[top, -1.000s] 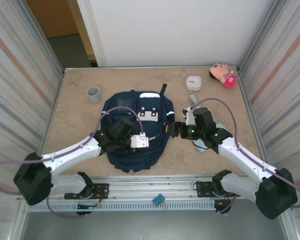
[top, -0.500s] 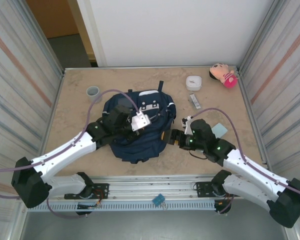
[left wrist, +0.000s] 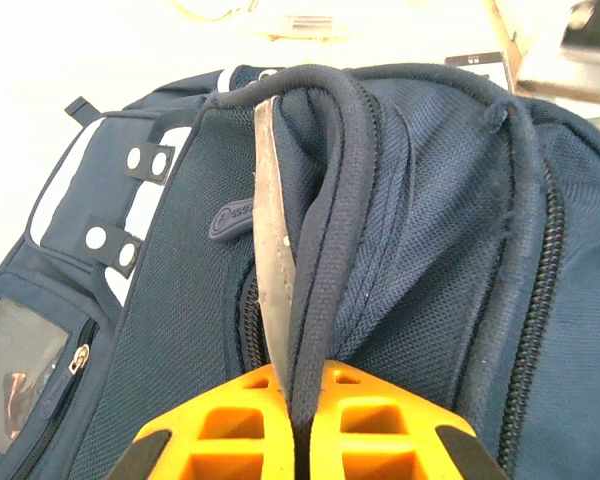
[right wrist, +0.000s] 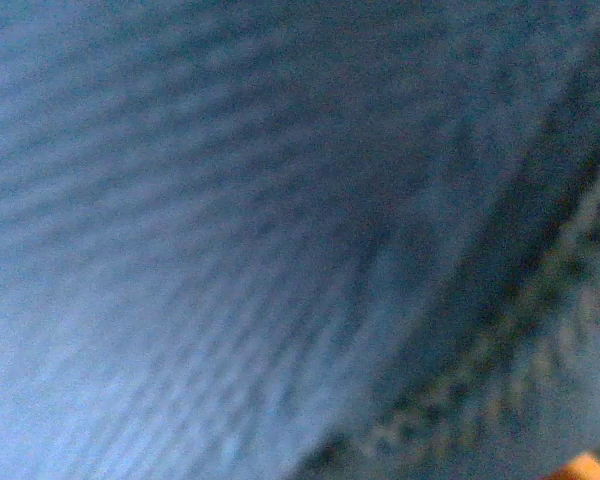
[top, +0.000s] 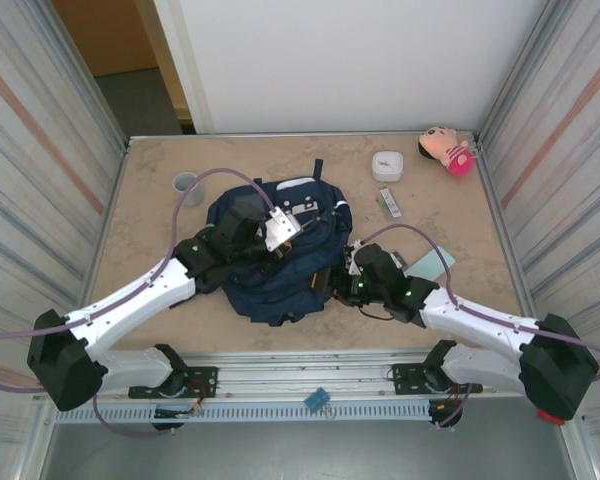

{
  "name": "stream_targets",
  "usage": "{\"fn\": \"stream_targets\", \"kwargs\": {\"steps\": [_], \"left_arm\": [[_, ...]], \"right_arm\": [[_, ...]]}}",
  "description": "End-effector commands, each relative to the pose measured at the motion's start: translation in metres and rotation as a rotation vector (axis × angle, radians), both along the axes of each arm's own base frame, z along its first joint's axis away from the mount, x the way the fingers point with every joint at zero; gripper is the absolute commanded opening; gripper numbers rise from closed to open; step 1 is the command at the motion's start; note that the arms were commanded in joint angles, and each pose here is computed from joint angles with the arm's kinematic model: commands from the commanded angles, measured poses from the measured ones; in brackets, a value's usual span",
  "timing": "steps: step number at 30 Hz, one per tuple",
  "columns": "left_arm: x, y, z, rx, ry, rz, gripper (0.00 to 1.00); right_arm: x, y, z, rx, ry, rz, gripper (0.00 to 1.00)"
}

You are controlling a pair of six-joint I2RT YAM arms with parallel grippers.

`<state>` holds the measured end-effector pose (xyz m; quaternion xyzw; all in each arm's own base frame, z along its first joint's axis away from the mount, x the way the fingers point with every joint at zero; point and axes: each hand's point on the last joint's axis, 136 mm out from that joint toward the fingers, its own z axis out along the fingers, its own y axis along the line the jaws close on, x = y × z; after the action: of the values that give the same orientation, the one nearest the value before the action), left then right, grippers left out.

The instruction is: Pack books, pencil case, and school supplies into a backpack

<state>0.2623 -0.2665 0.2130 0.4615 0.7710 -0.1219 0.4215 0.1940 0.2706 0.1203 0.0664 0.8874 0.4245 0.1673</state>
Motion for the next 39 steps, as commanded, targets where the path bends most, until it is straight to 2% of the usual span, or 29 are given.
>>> {"fn": "stream_targets", "kwargs": {"steps": [1,6,10,12,16,18,21,24,27,30,33,39], "left_arm": [[0.011,-0.015,0.104,-0.194,-0.218,-0.049,0.00],[0.010,-0.009,0.110,-0.090,-0.233,-0.174,0.00],[0.004,-0.003,0.097,0.019,-0.232,-0.291,0.00],[-0.005,-0.001,0.089,0.028,-0.216,-0.374,0.00],[-0.025,0.000,0.069,0.016,-0.222,-0.531,0.00],[-0.031,0.000,0.060,-0.009,-0.228,-0.582,0.00],[-0.045,0.003,0.056,-0.062,-0.224,-0.679,0.00],[-0.050,0.004,0.047,-0.059,-0.243,-0.723,0.00],[-0.054,0.006,0.042,-0.057,-0.243,-0.740,0.00],[-0.059,0.007,0.040,-0.063,-0.242,-0.752,0.00],[-0.062,0.008,0.040,-0.073,-0.244,-0.758,0.00],[-0.068,0.013,0.037,-0.070,-0.262,-0.767,0.00]], "right_arm": [[0.007,-0.017,-0.021,-0.137,-0.022,-0.040,0.29],[0.000,-0.033,-0.053,-0.258,-0.011,-0.021,0.16],[-0.002,-0.040,-0.057,-0.290,-0.059,-0.002,0.16],[0.001,-0.038,-0.045,-0.277,-0.123,0.023,0.22],[0.001,-0.040,0.005,-0.260,-0.360,0.110,0.55],[-0.004,-0.045,0.028,-0.279,-0.482,0.180,0.64],[-0.018,-0.050,0.059,-0.283,-0.665,0.303,0.66],[-0.030,-0.048,0.087,-0.280,-0.867,0.441,0.66],[-0.024,-0.046,0.112,-0.309,-1.000,0.484,0.69],[-0.013,-0.036,0.124,-0.309,-1.046,0.549,0.71],[-0.001,-0.020,0.127,-0.263,-1.055,0.626,0.77],[0.022,0.012,0.125,-0.175,-1.078,0.762,0.82]]}}
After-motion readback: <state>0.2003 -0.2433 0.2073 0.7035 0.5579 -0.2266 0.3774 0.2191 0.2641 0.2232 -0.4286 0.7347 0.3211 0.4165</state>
